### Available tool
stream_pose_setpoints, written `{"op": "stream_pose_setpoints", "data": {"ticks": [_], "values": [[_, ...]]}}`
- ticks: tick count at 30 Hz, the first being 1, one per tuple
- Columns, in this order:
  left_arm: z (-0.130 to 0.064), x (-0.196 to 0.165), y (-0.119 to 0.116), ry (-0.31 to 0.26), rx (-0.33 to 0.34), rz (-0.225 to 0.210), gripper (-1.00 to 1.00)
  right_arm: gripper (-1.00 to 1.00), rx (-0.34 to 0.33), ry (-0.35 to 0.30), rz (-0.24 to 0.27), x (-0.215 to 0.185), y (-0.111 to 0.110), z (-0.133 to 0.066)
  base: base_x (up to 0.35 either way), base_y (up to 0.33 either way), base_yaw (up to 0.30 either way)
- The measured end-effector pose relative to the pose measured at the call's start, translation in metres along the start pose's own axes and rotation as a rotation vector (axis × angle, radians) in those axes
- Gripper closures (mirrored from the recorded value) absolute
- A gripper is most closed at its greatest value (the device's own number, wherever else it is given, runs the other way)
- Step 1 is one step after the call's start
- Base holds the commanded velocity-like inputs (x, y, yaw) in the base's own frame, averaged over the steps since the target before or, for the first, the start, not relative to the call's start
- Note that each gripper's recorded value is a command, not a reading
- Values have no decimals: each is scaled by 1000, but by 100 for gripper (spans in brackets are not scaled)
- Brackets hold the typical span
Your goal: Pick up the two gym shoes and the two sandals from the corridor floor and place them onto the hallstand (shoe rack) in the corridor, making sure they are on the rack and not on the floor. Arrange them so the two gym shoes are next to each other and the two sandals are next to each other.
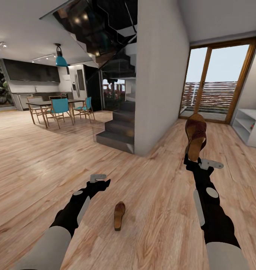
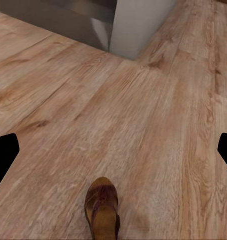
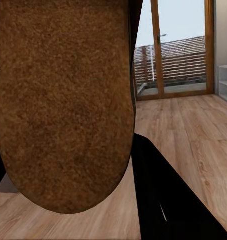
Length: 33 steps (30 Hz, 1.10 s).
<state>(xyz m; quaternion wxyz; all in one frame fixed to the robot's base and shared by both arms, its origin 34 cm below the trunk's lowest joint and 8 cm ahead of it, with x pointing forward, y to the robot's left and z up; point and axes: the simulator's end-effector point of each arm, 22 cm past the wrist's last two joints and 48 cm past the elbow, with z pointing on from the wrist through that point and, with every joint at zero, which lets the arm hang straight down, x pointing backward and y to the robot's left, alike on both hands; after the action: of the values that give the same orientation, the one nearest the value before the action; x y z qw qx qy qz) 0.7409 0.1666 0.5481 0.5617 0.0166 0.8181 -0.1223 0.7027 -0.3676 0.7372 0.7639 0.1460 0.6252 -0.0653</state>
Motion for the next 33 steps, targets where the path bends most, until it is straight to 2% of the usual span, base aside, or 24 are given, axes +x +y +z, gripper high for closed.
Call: {"op": "stream_pose_setpoints", "data": {"ticks": [15,18,22,24,25,26,27,28,30,33], "values": [[0,0,0,0,0,0,-100,100,-1,0,0,0,0,0,296,-136,0],[0,0,1,0,-1,-1,-100,100,-2,16,-3,3,1,0,18,-3,0],[0,1,2,0,-4,1,-100,100,-3,115,-7,26,1,-1,6,-1,0],[0,0,6,-1,-9,5,-100,100,-2,222,-13,49,1,-5,2,0,0],[-1,0,8,-4,-11,6,-100,100,-2,249,-15,55,0,-6,0,0,0],[-1,-2,12,-17,-18,12,-100,100,-2,319,-18,69,1,-11,0,0,0],[-2,-4,13,-26,-19,15,-100,100,-3,340,-20,73,1,-12,0,0,0],[-2,-10,15,-60,-22,23,-100,100,-4,375,-21,78,1,-15,0,0,0],[-2,-14,15,-93,-22,29,-100,100,-5,385,-22,77,1,-15,0,0,0],[-1,-4,17,-106,-25,32,-100,100,-15,368,-25,64,5,-15,0,0,0]]}}
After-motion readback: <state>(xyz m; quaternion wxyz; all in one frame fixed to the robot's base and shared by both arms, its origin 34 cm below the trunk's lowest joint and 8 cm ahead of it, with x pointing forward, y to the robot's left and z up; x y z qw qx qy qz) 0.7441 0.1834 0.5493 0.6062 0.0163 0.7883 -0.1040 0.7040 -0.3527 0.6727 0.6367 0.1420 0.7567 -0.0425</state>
